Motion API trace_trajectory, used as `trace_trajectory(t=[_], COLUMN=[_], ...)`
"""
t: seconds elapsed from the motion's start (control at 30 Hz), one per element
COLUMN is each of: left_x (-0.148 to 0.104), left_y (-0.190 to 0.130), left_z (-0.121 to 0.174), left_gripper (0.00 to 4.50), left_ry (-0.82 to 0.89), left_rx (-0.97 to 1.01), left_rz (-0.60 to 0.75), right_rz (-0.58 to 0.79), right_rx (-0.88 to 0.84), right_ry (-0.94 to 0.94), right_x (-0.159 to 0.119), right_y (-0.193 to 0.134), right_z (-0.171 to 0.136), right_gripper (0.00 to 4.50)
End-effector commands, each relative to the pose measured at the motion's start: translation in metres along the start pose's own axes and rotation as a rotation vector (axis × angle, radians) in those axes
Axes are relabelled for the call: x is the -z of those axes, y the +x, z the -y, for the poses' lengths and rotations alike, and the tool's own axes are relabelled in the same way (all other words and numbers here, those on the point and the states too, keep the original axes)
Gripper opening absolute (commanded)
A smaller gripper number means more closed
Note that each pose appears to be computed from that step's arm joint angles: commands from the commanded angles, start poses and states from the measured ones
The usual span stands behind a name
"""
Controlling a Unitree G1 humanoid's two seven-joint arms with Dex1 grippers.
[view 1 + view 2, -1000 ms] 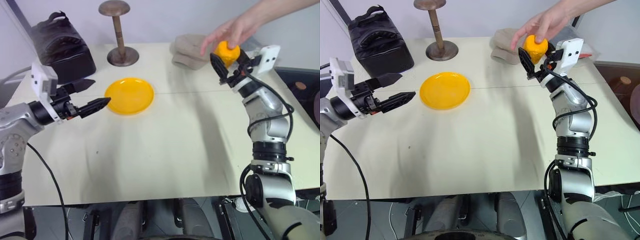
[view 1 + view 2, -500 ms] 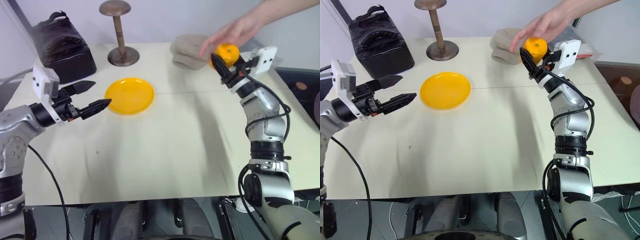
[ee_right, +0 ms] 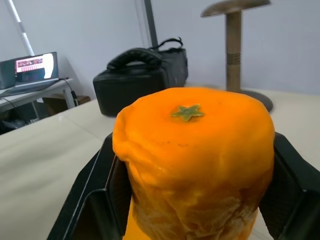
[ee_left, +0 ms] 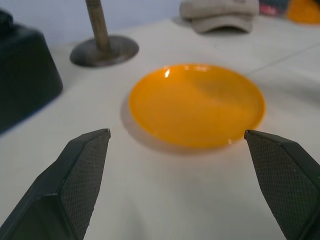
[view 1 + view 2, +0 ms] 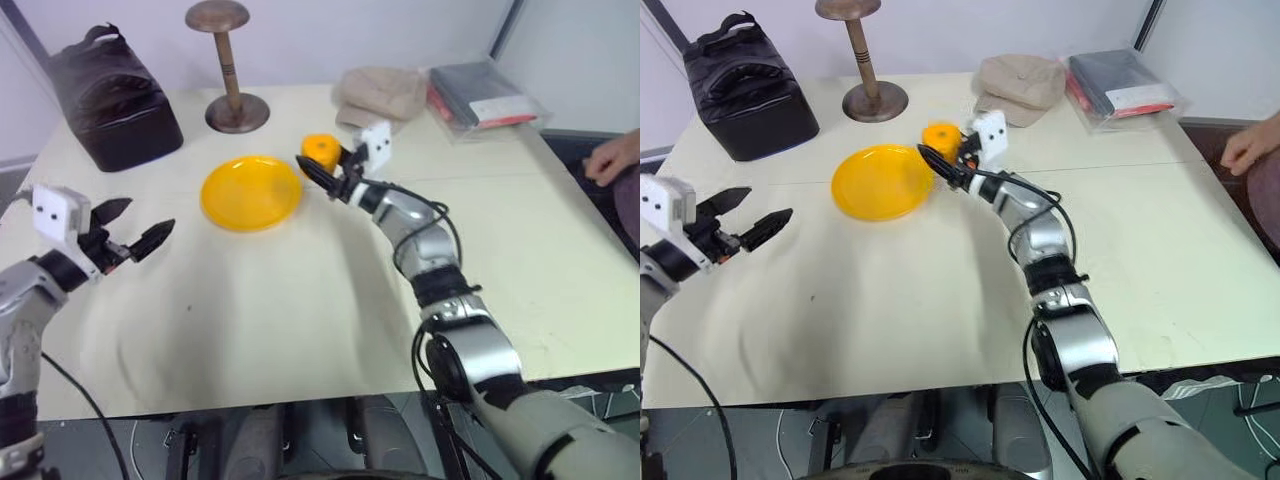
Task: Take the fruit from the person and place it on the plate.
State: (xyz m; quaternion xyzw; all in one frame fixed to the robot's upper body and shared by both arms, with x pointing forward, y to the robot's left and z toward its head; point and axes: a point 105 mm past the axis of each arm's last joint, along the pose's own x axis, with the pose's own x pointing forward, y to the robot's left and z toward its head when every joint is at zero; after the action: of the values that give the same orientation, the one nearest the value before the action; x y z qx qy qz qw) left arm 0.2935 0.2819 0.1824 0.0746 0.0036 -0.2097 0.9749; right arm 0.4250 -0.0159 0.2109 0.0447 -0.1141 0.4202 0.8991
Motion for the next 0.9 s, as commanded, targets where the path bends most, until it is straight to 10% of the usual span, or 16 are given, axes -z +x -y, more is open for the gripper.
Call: trace_trajectory(t=[0.03,0.63,0.77,0.9], left_x=[-0.018,-0.017,-0.017,-0.018], left_y=[-0.012,-0.026,-0.026,-0.027], left_z=[0.001,0.006,0.008,0.007], left_gripper=[4.5,4.5,4.5,4.5], left_ry=[0.034,0.01,0.009,0.011], left_rx=[-0.022,-0.083,-0.086,-0.093], left_rz=[0.057,0.07,0.074,0.079], right_rz=[0.021,-0.081,-0.091,-0.1], right_rx=[-0.007,-0.046,-0.063,-0.054], right_ry=[-0.008,0.041,0.047,0.019], right_x=[-0.002,0.03,0.034,0.033], right_y=[0.016,0.051,0.053,0.055], right_z=[-0.005,-0.052,-0.059,-0.06], right_gripper=[2.58,2.58,4.46,4.46])
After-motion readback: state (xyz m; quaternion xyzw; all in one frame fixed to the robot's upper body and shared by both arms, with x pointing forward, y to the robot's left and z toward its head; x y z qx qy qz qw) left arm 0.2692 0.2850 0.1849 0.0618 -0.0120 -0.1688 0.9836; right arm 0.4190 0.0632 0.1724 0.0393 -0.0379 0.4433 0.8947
